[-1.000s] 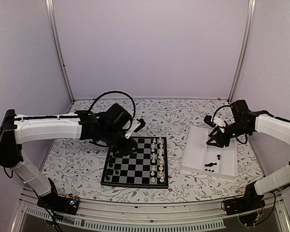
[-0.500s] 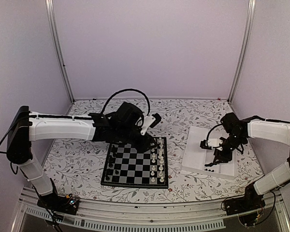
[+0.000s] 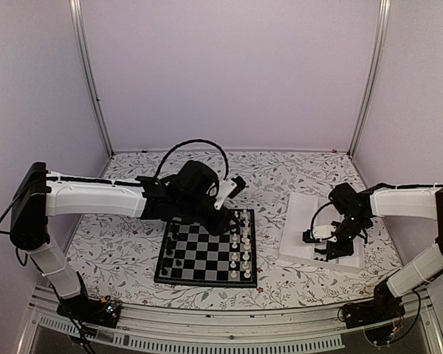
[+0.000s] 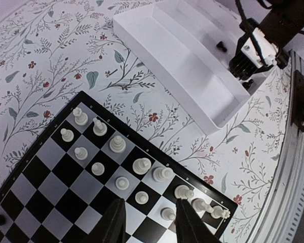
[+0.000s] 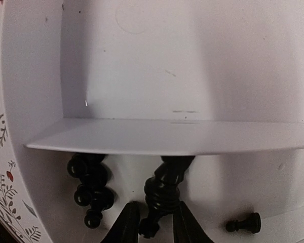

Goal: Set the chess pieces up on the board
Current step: Pick up the chess piece from the storage box.

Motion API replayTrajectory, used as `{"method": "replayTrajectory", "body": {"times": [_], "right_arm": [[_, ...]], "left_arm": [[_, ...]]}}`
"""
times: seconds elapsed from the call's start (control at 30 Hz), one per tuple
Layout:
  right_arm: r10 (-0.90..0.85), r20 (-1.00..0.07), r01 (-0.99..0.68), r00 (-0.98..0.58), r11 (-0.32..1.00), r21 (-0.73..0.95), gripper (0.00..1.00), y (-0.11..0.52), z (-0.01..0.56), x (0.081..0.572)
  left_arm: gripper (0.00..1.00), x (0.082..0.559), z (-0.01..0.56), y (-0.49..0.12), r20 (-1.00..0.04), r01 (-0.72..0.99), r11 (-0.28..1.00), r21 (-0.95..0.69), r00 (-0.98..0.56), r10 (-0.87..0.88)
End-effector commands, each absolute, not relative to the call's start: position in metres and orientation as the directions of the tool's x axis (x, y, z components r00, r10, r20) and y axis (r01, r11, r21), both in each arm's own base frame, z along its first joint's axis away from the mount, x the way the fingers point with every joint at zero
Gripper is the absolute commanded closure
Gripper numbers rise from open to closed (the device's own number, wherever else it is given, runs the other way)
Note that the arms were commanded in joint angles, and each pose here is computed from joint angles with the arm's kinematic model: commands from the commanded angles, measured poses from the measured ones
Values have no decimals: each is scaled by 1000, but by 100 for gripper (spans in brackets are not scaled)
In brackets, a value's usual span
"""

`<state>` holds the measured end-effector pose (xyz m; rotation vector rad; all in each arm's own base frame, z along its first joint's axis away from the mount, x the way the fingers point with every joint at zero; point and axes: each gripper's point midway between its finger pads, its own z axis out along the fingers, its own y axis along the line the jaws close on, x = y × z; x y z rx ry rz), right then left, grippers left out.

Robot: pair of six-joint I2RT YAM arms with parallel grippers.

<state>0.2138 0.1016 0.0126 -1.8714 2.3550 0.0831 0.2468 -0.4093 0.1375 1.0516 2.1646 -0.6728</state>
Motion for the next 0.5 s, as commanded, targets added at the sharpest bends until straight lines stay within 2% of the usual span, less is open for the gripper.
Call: {"method": "replayTrajectory", "body": {"times": [0.0, 0.27, 0.47], "right_arm": [[-972, -111, -976, -207, 213, -46, 79, 102, 7, 218], [-972, -133, -973, -193, 207, -102, 90, 101, 48, 223], [-943, -269, -962, -198, 240, -132, 91, 120, 92, 227]], "left_arm": [[63, 243, 147, -418, -749, 832, 527, -172, -458, 479], [63, 247, 159, -440, -789, 855, 480, -197, -429, 440], [62, 248, 186, -470, -840, 848, 408, -340, -468, 274]]}}
